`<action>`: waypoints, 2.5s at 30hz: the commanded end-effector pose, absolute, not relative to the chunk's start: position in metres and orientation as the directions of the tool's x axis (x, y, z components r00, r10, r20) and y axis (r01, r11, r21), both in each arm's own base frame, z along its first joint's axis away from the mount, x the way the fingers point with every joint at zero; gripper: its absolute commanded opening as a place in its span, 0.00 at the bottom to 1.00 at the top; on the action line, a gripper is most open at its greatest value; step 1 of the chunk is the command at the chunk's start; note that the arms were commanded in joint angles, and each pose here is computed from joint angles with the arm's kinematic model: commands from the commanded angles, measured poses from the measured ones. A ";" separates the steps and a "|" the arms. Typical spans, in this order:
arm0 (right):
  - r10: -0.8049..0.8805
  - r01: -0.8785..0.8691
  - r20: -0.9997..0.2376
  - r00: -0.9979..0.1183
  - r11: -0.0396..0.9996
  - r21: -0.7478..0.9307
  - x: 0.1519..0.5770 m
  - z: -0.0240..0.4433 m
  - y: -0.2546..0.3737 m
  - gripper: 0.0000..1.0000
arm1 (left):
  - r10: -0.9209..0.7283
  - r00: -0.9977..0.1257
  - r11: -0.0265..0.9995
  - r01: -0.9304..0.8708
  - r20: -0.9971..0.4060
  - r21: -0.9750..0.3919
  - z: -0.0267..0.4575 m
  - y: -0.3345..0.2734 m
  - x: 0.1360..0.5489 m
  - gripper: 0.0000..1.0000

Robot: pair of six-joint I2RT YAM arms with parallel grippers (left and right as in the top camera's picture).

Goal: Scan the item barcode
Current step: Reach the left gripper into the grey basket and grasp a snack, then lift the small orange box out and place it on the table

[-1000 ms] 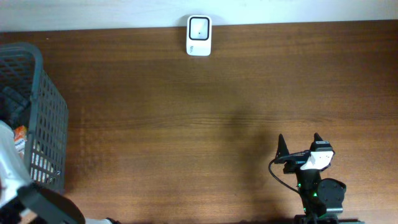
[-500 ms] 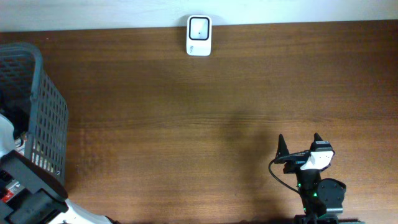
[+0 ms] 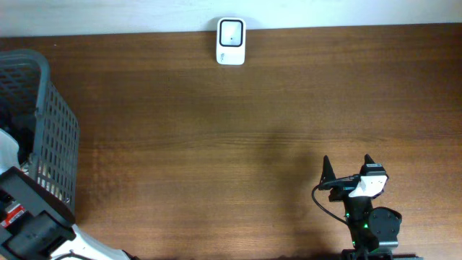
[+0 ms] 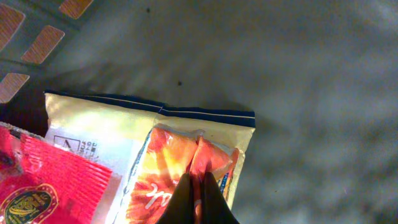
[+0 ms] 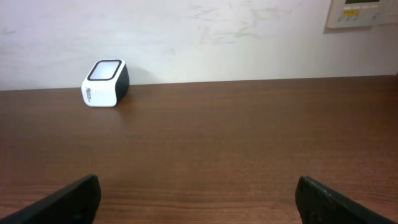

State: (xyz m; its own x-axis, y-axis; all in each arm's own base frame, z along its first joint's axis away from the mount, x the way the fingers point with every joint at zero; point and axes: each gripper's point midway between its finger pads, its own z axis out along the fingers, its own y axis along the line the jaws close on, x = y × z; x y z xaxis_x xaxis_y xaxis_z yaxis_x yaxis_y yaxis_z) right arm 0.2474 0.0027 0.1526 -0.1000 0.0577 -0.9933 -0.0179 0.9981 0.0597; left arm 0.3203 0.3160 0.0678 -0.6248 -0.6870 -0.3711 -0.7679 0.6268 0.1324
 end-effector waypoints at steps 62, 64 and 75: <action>0.061 -0.028 -0.992 -0.108 0.998 0.064 0.247 0.149 0.005 0.99 | -0.439 -0.471 0.782 -0.619 -0.765 -0.068 0.335 0.103 0.323 0.99; 0.061 -0.029 -0.992 -0.108 0.998 0.064 0.247 0.150 0.005 0.99 | -0.503 -0.416 0.703 -0.707 -0.758 -0.078 0.336 0.137 0.302 0.99; 0.061 -0.029 -0.992 -0.108 0.998 0.064 0.247 0.149 0.005 0.99 | -0.675 -0.404 0.505 -0.863 -0.618 0.013 0.285 0.211 0.259 0.99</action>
